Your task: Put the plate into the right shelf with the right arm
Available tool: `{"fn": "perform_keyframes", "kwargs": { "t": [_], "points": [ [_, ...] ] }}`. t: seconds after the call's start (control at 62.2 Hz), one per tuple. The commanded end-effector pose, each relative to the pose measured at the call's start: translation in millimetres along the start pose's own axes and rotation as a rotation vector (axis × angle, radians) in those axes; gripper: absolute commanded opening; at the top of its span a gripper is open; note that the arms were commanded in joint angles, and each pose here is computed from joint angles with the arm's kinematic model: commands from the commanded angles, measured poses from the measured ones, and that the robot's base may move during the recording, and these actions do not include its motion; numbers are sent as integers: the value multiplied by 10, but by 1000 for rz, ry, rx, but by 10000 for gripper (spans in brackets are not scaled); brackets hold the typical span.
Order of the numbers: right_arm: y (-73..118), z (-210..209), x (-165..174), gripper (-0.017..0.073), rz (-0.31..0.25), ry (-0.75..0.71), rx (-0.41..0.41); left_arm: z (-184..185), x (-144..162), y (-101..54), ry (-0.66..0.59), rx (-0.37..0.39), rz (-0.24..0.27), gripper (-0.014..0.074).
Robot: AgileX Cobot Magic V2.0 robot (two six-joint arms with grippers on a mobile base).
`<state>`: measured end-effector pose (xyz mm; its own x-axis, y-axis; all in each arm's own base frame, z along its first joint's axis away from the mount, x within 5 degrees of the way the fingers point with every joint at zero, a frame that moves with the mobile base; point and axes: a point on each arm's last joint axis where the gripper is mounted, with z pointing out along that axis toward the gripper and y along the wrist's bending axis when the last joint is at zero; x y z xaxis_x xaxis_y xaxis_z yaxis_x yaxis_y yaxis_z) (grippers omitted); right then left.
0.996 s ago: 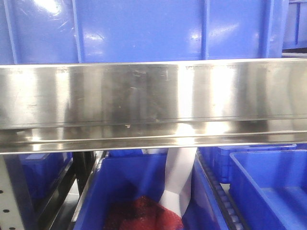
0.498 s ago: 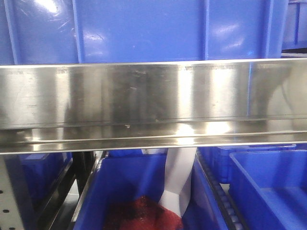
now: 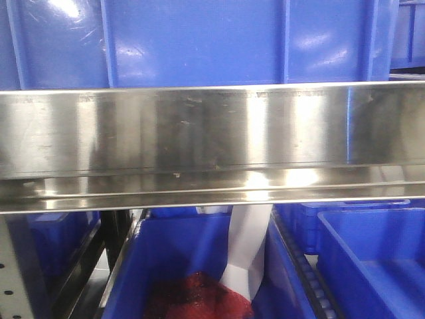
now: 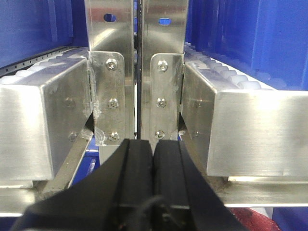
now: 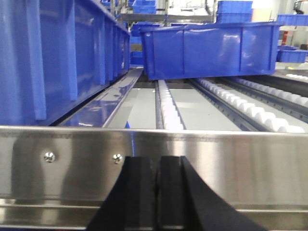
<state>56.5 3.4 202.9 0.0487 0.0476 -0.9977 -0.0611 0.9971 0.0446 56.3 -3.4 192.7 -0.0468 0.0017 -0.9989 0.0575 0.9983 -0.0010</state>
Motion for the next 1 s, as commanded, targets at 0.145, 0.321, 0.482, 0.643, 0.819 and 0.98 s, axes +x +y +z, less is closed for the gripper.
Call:
{"fn": "perform_keyframes", "kwargs": {
  "t": [0.145,0.321,0.482,0.643,0.819,0.98],
  "points": [
    [9,-15,-96,71,9,-95,-17,-2,-48,3,-82,-3,-9,-47],
    [10,-13,-72,71,9,-68,-18,-2,-48,3,-82,-3,-9,-47],
    [10,-13,-68,71,10,-63,-18,-2,-48,3,-82,-3,-9,-47],
    [10,-13,-63,71,22,-58,-19,-2,-48,3,-82,-3,-9,-47],
    [6,-12,-56,71,31,-50,-12,-2,-48,3,-82,-3,-9,-47],
    [5,-12,-56,71,20,-51,-9,-2,-48,3,-82,-3,-9,-47]
  ]
}}
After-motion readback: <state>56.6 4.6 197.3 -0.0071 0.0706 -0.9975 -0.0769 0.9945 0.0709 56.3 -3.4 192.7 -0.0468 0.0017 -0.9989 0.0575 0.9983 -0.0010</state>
